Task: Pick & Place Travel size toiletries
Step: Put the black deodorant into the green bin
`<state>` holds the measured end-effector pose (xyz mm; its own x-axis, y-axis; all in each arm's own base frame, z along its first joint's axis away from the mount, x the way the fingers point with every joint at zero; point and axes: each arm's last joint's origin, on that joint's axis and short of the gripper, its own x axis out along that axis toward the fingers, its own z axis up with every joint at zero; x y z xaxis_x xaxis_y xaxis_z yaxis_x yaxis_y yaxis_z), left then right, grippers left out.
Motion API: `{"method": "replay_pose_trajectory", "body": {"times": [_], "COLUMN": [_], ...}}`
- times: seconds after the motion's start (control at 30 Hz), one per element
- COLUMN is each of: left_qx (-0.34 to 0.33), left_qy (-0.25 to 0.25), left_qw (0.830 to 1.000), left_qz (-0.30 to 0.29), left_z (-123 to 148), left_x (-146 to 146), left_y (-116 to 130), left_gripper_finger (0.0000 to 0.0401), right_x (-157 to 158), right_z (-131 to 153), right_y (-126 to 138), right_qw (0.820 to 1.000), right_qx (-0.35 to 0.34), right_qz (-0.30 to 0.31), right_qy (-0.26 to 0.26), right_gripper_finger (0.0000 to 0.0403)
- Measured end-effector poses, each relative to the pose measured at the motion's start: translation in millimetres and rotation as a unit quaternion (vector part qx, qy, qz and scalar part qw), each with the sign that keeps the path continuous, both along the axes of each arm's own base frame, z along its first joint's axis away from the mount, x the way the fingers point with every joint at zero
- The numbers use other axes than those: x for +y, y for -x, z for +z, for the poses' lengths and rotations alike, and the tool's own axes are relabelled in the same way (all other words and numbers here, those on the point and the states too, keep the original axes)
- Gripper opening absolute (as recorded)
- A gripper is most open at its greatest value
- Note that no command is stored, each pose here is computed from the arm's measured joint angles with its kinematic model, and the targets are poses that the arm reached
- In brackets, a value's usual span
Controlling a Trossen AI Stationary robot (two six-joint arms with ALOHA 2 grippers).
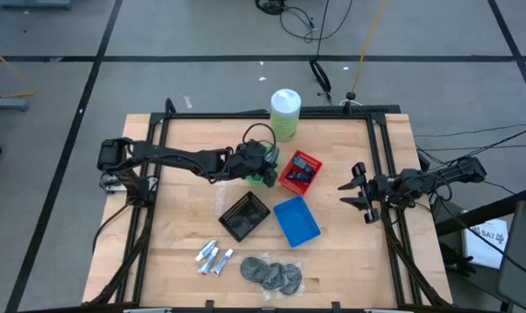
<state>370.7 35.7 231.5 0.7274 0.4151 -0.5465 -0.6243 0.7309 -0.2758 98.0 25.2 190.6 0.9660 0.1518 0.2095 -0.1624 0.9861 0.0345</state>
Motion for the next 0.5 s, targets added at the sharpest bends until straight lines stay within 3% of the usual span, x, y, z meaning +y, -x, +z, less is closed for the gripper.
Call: {"method": "replay_pose_trajectory", "body": {"times": [0.33,0.5], "left_qx": [0.018,0.038], "left_qy": [0.019,0.036], "left_qw": [0.999,0.997], "left_qz": [0.031,0.056], "left_z": [-33.6,-54.2], "left_x": [14.4,23.4], "left_y": [-13.3,-16.2], "left_gripper_finger": [0.0210,0.0198], "right_x": [0.8,1.0], "right_z": [-2.4,-3.0], "right_y": [-2.3,-3.1], "right_qw": [1.000,1.000], "right_qx": [0.014,0.017], "right_qz": [0.001,0.000], "right_qy": [0.004,0.005], "right_gripper_finger": [0.0142,0.0142]}}
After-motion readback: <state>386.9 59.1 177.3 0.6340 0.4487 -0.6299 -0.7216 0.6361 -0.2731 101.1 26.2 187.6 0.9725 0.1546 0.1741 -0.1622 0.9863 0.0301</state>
